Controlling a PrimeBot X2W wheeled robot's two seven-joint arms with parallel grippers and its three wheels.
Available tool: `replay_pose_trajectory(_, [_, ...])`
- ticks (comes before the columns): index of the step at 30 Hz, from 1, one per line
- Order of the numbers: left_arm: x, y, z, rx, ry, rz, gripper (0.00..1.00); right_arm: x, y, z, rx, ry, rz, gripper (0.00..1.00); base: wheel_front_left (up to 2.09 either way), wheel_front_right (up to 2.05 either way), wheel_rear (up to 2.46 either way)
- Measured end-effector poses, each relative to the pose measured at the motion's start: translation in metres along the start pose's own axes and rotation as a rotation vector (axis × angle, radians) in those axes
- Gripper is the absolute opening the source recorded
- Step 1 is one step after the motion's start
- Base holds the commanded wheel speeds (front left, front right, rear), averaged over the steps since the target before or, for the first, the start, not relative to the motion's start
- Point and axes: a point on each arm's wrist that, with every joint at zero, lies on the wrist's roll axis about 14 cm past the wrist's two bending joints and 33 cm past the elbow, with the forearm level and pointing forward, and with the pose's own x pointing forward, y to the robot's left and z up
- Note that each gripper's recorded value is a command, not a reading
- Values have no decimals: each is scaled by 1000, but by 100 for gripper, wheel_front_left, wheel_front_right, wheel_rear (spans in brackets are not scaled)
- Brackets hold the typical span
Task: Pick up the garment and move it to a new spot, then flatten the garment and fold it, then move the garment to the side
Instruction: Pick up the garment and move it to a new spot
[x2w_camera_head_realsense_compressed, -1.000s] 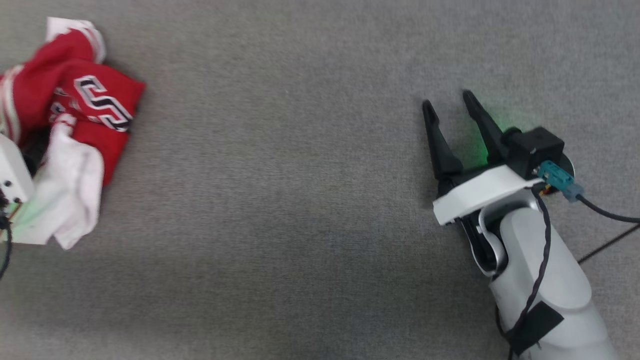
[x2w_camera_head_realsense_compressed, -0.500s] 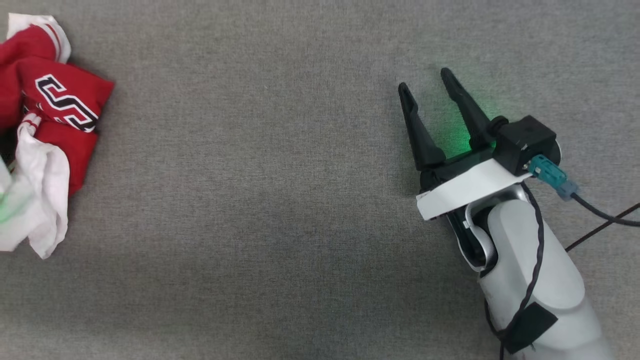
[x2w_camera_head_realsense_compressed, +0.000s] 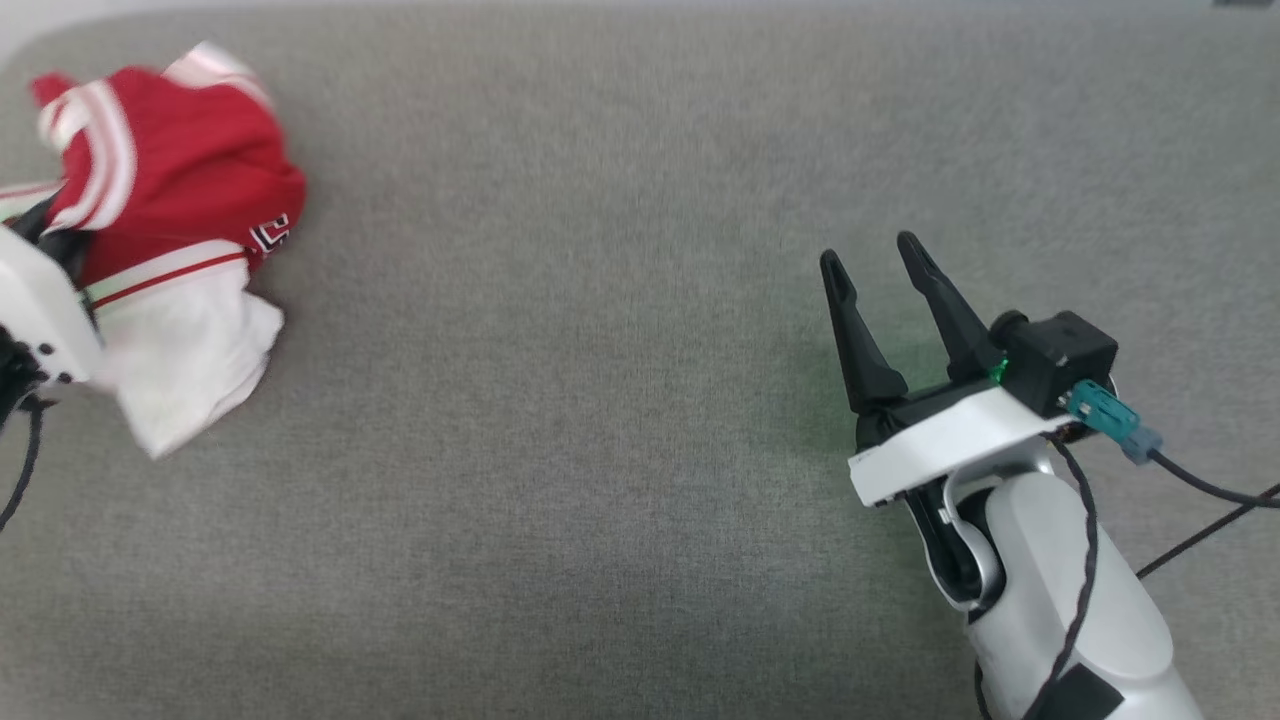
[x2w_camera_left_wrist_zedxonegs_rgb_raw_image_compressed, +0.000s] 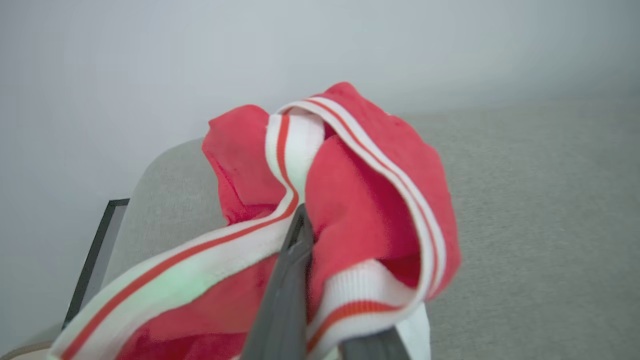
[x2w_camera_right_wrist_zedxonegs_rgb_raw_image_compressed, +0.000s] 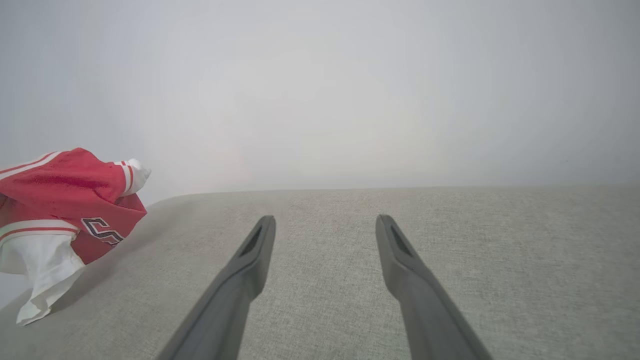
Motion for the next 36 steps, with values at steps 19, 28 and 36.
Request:
replay_pose_trajectory(19, [-50,-303,78,85,-83,-910,0,-69,-72,45,69,-122,-261,100,0,0,0])
replay_pose_trajectory(28, [-7,-402,20,122,131,-1083,0,-100,-120,55,99,-160,-416,100,0,0,0])
replay_pose_trajectory(36, [62,-407,-43,224,295,-984,0,-139,-158,54,108,-163,-566,100,0,0,0])
